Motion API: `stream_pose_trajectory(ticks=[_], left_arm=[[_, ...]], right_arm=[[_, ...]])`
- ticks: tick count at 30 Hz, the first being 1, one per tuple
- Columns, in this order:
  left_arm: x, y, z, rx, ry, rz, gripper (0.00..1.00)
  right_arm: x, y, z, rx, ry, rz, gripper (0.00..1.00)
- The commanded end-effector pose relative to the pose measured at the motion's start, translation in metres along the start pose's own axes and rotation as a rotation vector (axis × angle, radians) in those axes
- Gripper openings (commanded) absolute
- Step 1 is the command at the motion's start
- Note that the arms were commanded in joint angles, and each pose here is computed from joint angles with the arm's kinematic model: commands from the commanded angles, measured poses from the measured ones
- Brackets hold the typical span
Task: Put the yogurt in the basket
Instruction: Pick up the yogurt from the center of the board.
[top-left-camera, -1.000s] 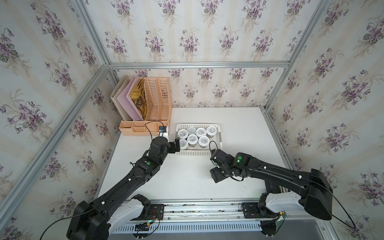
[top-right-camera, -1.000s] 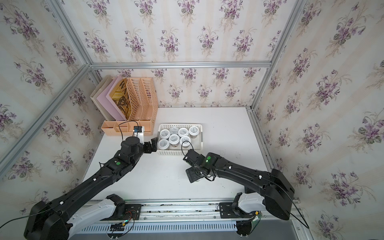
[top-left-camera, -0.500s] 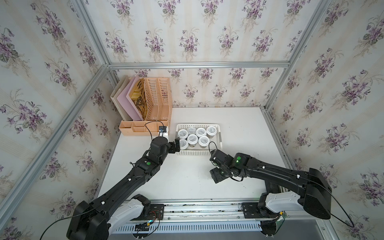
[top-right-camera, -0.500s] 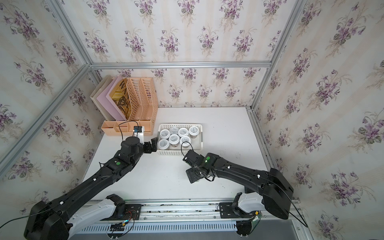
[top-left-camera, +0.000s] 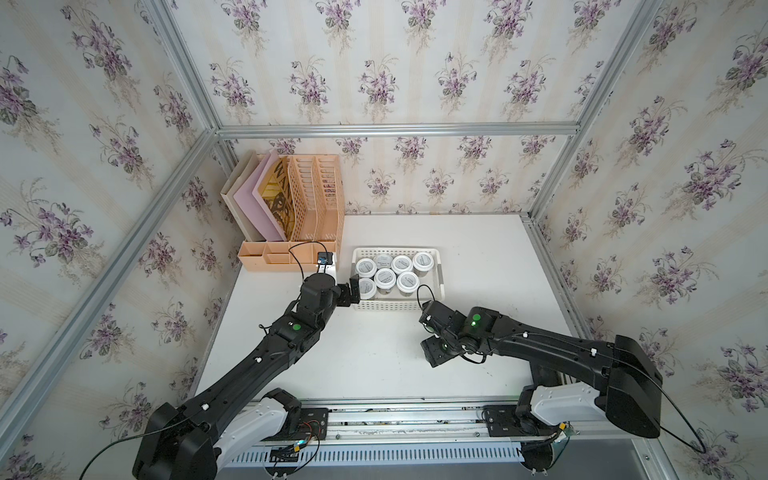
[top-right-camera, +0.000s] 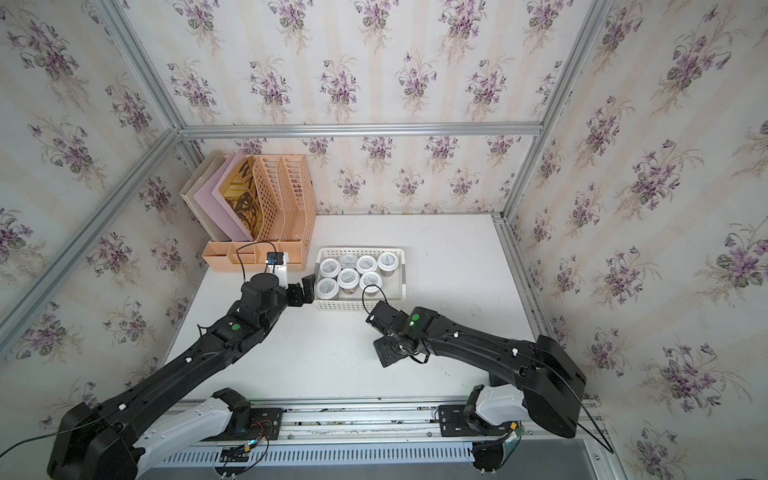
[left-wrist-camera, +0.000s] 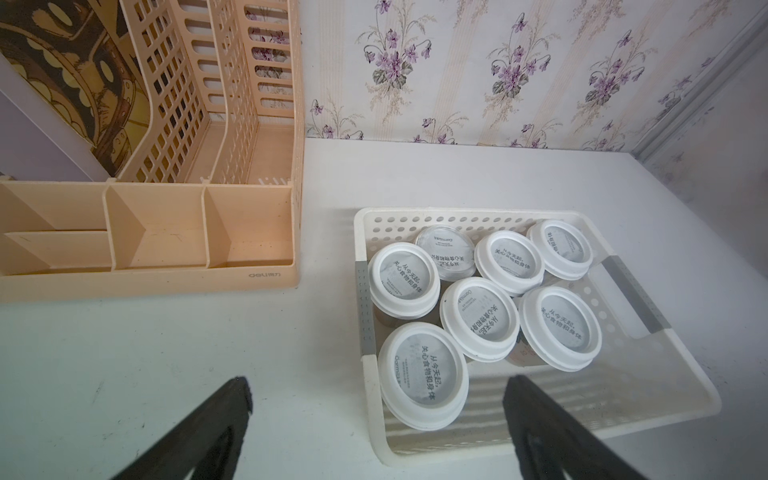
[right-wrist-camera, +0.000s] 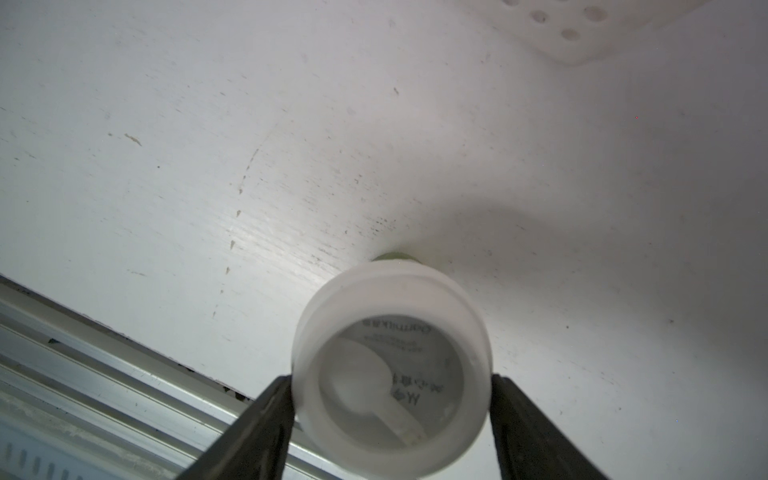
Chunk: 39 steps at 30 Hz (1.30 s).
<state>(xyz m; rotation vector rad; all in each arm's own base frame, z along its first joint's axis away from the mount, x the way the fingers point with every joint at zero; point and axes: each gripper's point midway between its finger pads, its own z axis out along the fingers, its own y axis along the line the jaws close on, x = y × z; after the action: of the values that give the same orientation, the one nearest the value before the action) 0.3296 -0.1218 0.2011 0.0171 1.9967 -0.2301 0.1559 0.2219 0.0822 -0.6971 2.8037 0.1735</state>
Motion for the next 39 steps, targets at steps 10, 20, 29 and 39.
stream_pose_trajectory(ticks=[10,20,29,39], left_arm=[[-0.0052,-0.0022,-0.0012,0.011,-0.018,-0.011,0.99],[-0.0047,-0.0022,-0.0012,0.011,-0.016,-0.012,0.99],[-0.0046,-0.0022,-0.0011,0.011,-0.016,-0.009,0.99],[-0.0048,-0.0021,-0.0014,0.011,-0.018,-0.011,0.99]], right_arm=[[-0.0121,0.0,-0.006,0.017,-0.034,0.001,0.77],[-0.0083,-0.0018,-0.0025,0.026,-0.02,0.0,0.76],[-0.0067,-0.0024,-0.0025,0.027,-0.015,0.002,0.73],[-0.004,-0.0017,-0.0018,0.024,-0.005,0.001,0.76]])
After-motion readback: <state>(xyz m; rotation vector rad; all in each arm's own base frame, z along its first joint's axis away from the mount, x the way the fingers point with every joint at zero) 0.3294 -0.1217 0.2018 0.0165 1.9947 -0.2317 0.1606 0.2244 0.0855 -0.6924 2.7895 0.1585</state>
